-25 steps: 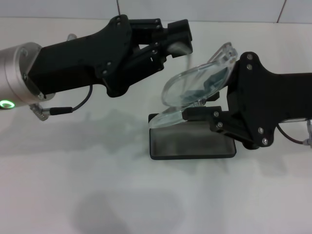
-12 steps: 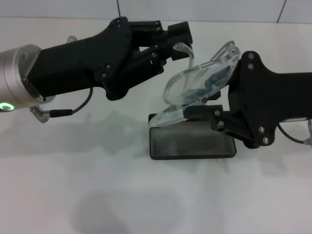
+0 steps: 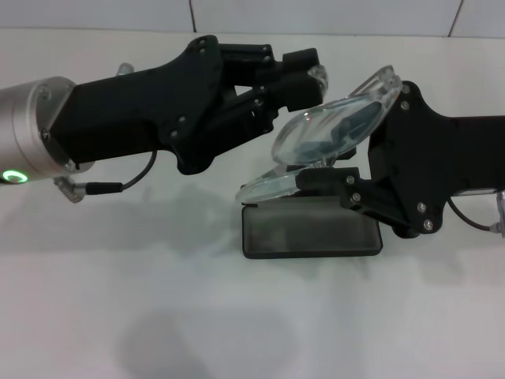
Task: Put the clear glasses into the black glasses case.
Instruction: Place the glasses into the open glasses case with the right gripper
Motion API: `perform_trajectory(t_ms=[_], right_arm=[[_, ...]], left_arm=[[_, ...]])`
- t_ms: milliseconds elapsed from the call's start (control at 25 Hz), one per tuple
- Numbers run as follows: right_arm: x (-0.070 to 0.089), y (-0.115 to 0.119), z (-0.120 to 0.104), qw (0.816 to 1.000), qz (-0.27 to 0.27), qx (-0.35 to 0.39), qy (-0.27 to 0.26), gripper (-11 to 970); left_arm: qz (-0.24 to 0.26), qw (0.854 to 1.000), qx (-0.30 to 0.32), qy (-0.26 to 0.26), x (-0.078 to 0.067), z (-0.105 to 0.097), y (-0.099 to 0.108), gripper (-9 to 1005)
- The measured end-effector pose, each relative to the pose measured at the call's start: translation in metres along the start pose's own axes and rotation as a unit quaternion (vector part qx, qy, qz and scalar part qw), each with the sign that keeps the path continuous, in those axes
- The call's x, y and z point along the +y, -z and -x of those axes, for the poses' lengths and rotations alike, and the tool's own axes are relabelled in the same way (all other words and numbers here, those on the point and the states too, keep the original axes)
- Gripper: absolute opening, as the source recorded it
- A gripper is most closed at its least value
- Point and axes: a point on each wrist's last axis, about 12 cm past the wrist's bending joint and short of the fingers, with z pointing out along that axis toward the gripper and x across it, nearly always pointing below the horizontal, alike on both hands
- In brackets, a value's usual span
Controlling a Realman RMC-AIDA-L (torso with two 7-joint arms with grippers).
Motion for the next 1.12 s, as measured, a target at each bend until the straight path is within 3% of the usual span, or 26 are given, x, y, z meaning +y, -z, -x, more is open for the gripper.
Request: perform_trajectory(t_ms=[400,600,720,800,840,880,960,1120], right_arm=[[0.002,0.001,0.000,1.000,0.001,0.000,-0.009,91],[0.003,-0.001,0.004,0.998,0.023,0.024,-0.054,91],[-0.001,-0.005,0.014,0.990,0.051,0.085,-0.105,91],[-0.006,-0.013,0.028,0.974,0.072,0.162,-0.142,91],[-0.006,-0.013,0.028,0.974,0.072,0.162,-0.142,92],[-0.013,-0.026,0.049,0.942,0.080,0.279,-0.167,92],[-0.017,-0.033,0.060,0.922,0.078,0.339,-0.172,92],[-0.032,-0.058,0.088,0.849,0.078,0.485,-0.198,92]], left_arm=[[0.052,0.998,-0.016,-0.036,0.003,0.009,0.022,151],[0.119,0.991,-0.016,-0.065,0.002,0.023,0.057,150],[0.155,0.985,-0.015,-0.074,-0.005,0.030,0.080,150],[0.178,0.981,-0.012,-0.077,-0.012,0.033,0.096,150],[0.190,0.979,-0.007,-0.075,-0.017,0.034,0.106,150],[0.197,0.978,-0.003,-0.074,-0.020,0.034,0.112,150],[0.211,0.975,0.007,-0.069,-0.028,0.032,0.123,151],[0.229,0.971,0.039,-0.059,-0.040,0.025,0.136,152]])
